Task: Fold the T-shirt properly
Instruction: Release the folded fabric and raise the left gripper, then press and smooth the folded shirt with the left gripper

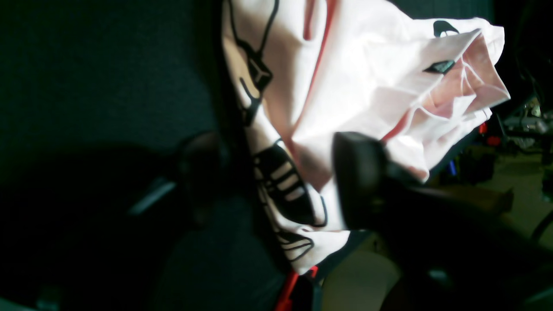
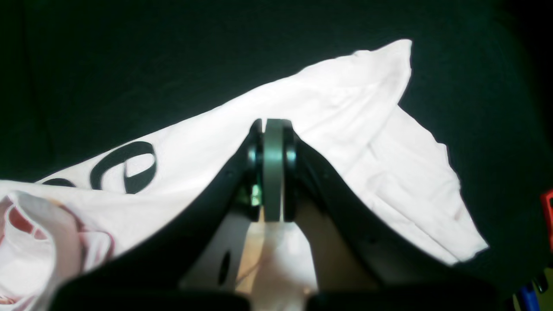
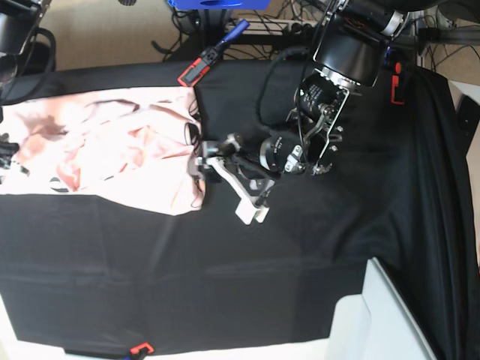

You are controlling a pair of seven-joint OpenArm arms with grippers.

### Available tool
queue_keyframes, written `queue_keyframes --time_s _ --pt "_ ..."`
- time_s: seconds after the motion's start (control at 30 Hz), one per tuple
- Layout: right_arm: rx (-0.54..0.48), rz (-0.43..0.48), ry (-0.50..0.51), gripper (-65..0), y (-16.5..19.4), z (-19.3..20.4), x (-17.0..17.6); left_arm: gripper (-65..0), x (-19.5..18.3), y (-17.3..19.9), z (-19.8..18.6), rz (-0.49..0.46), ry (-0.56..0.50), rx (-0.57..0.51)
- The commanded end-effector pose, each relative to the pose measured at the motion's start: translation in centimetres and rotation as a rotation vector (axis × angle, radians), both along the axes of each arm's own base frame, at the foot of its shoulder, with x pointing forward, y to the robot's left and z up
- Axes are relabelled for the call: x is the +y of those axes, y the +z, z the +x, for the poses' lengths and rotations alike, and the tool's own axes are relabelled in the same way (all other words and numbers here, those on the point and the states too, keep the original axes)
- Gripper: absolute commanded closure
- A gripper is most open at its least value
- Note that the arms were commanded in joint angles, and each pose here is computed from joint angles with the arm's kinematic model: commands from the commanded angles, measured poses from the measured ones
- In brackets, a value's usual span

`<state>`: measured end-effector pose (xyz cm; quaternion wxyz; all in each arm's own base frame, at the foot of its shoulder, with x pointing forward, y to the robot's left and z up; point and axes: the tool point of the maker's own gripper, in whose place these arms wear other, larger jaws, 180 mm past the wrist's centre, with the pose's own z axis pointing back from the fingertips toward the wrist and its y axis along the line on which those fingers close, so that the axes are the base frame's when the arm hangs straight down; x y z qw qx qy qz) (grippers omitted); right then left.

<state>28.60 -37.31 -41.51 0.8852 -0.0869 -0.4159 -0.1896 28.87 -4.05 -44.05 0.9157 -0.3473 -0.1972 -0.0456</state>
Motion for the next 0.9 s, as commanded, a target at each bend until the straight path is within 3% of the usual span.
queue_keyframes --time_s 0.0,0.1,0.17,0.27,0.33,0.43,0.67,0.77,0.87 --pt "-0.047 -0.033 0.0 0.0 1.7 1.0 -0.9 -47.2 -0.9 1.7 1.2 -0.04 -0.008 -0.049" --pt "-0.046 -0.031 0.001 0.0 1.6 1.0 -0.8 -43.2 -1.8 2.4 1.0 -0.046 -0.037 -0.07" --pt "-0.045 -0.031 0.001 0.0 1.6 0.9 -0.8 -29.6 -3.1 3.4 0.8 -0.054 -0.082 -0.103" --pt "-0.045 -0.031 0.001 0.0 1.6 0.9 -0.8 0.0 -4.9 4.6 1.0 -0.049 -0.151 -0.145" --pt "-0.041 -0.03 -0.002 0.0 1.5 0.8 -0.9 0.0 -5.4 4.4 0.8 -0.025 -0.184 -0.143" --pt "-0.033 -0.031 -0.003 0.0 1.2 0.4 -1.0 0.0 -4.8 3.8 1.0 -0.022 -0.143 -0.113" --pt "-0.03 -0.024 0.001 0.0 1.0 0.4 -0.6 0.0 -9.2 4.3 0.3 -0.134 -0.129 -0.038" --pt "-0.032 -0.008 -0.002 0.0 0.6 0.4 0.0 0.0 -11.6 1.5 -1.0 -0.074 -0.201 0.043" --pt "-0.03 -0.004 -0.001 0.0 0.5 0.4 0.2 0.0 -12.0 -1.1 -1.4 0.003 -0.226 0.055"
